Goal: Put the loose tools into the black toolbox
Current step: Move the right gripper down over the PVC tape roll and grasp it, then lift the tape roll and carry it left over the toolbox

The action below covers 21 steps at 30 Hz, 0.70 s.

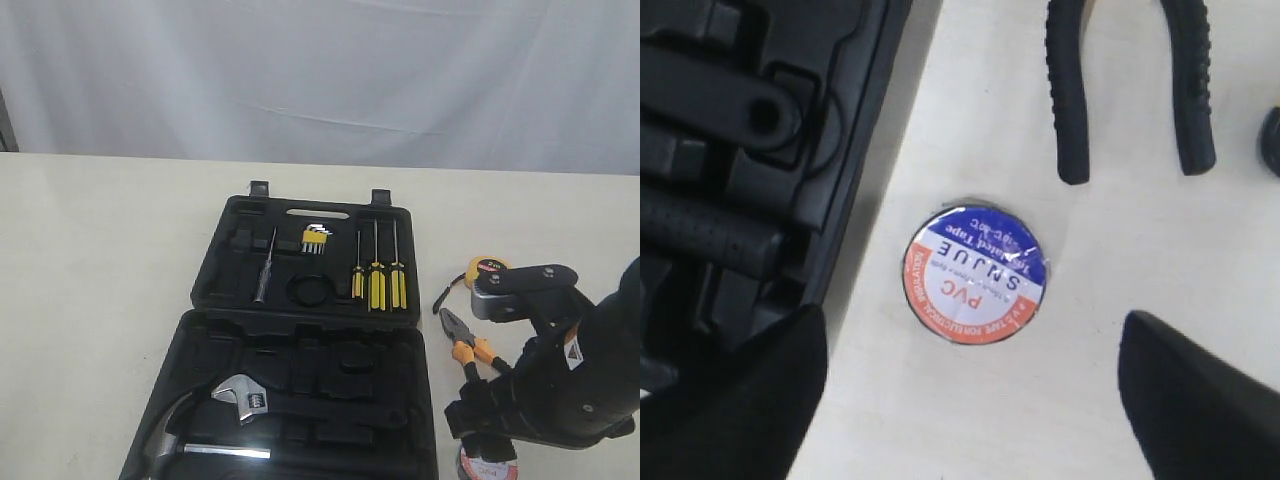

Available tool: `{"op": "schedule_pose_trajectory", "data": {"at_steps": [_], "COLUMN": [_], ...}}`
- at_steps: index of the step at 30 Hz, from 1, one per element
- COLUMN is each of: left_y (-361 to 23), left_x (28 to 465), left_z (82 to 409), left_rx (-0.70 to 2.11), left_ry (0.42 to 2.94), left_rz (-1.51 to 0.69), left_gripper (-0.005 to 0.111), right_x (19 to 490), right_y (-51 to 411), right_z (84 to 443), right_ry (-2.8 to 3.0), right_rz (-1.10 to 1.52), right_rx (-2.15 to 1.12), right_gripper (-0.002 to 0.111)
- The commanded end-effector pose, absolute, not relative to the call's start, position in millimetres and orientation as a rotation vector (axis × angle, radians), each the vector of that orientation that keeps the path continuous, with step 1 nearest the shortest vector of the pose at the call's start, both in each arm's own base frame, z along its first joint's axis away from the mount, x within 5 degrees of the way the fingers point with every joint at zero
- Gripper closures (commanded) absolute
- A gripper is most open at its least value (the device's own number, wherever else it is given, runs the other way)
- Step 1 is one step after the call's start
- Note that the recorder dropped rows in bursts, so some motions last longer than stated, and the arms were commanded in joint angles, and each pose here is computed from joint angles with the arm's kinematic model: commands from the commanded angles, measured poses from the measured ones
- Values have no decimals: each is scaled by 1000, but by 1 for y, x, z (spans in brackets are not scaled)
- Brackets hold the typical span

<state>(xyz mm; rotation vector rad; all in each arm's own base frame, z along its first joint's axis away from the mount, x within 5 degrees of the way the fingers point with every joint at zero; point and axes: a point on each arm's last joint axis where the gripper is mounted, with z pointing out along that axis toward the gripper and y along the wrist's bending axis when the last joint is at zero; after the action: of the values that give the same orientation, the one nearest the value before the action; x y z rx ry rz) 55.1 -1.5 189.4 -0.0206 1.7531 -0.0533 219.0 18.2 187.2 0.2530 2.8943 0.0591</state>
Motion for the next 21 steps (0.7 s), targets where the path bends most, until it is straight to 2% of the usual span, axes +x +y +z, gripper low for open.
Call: {"op": "schedule_pose_trajectory", "data": {"at_steps": [1, 11, 21], "left_y": [-2, -2, -2], "left_x": [55, 55, 55], "left_z": [189, 189, 189], "left_rx": [-21, -21, -21], "left_ry": [1752, 1752, 1752], "left_rz": [-58, -58, -58], "left_gripper": [107, 107, 107], "right_x": [218, 217, 227], "right_y": [17, 17, 19], "right_z": [181, 179, 134], "right_ry": [2859, 2849, 2898], "right_rz": [33, 43, 46], "right_rx": [207, 265, 299], "right_gripper": [29, 29, 29]}}
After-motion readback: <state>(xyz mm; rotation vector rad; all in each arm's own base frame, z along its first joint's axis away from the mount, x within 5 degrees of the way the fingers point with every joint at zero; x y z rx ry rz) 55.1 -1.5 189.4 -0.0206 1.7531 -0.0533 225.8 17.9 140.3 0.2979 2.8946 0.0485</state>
